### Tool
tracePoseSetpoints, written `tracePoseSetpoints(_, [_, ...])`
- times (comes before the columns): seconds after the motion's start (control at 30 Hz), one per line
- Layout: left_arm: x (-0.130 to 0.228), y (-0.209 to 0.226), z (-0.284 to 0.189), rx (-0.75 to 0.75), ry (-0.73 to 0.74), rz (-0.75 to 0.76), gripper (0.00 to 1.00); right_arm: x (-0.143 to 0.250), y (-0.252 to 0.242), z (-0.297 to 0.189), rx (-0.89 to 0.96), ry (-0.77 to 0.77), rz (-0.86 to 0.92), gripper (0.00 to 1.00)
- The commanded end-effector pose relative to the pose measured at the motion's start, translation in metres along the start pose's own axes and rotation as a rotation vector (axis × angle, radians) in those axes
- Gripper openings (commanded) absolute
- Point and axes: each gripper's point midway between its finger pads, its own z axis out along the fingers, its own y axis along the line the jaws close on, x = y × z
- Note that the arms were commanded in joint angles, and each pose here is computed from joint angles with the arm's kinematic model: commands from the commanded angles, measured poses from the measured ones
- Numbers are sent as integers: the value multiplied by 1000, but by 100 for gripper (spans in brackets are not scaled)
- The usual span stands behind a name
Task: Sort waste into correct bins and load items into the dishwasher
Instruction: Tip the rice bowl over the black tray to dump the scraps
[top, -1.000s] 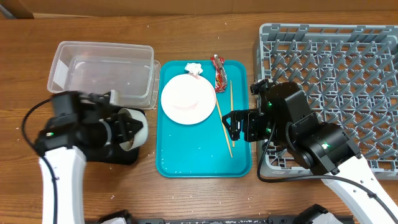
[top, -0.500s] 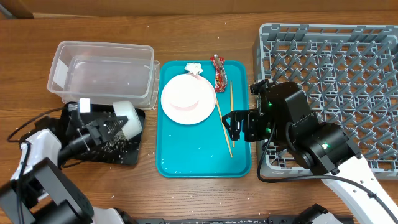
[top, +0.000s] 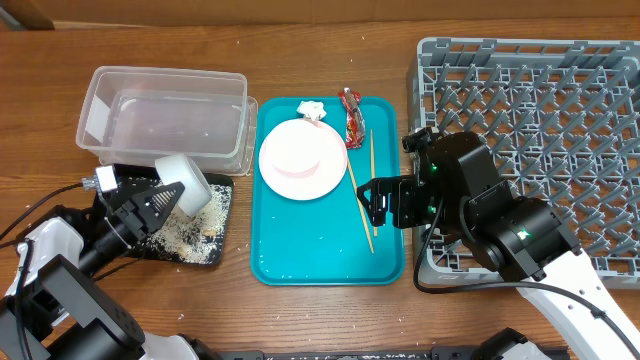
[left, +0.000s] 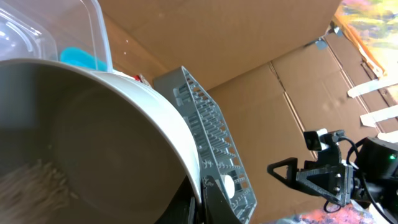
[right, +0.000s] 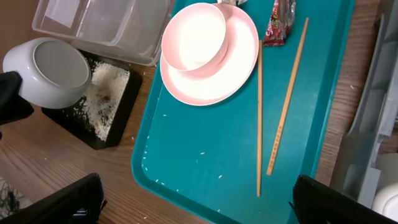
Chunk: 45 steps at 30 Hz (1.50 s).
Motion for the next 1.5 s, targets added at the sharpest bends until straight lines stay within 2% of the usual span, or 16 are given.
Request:
tracePoseSetpoints(0.0, [-3, -6, -1, 22, -31, 33, 4, -8, 5, -6, -9, -29, -5, 99])
tracePoseSetpoints(0.17, [1, -12, -1, 22, -32, 25, 4, -9, 5, -6, -8, -30, -5, 100])
tracePoseSetpoints(0.33, [12, -7, -1, -13, 24, 101, 4, -8, 5, -6, -8, -27, -4, 100])
tracePoseSetpoints(0.43, [11, -15, -1, 0, 4, -27, 4, -6, 4, -6, -4, -19, -2, 100])
tracePoseSetpoints(0.53, [11, -18, -2, 3, -6, 118, 4, -4, 3, -6, 1, -11, -1, 100])
tracePoseSetpoints(0.57, [10, -16, -4, -3, -9, 123, 4, -4, 2, -6, 1, -10, 0, 100])
tracePoseSetpoints(0.63, [4, -17, -6, 6, -42, 17, 4, -4, 2, -6, 1, -10, 0, 100])
tracePoseSetpoints(0.7, [4, -21, -4, 9, -37, 13, 4, -4, 2, -6, 1, -10, 0, 100])
tracePoseSetpoints(0.9, [10, -48, 5, 10, 87, 125, 4, -9, 5, -7, -10, -33, -5, 100])
tracePoseSetpoints(1.17, [14, -85, 28, 52, 219, 198, 4, -28, 5, -30, -16, -146, 0, 100])
tracePoseSetpoints(1.37, [44, -113, 65, 136, 436, 253, 4, -40, -11, -50, 7, -221, 45, 100])
tracePoseSetpoints(1.47, [65, -108, 86, 99, 594, 223, 4, -41, -14, -51, 15, -222, 53, 100])
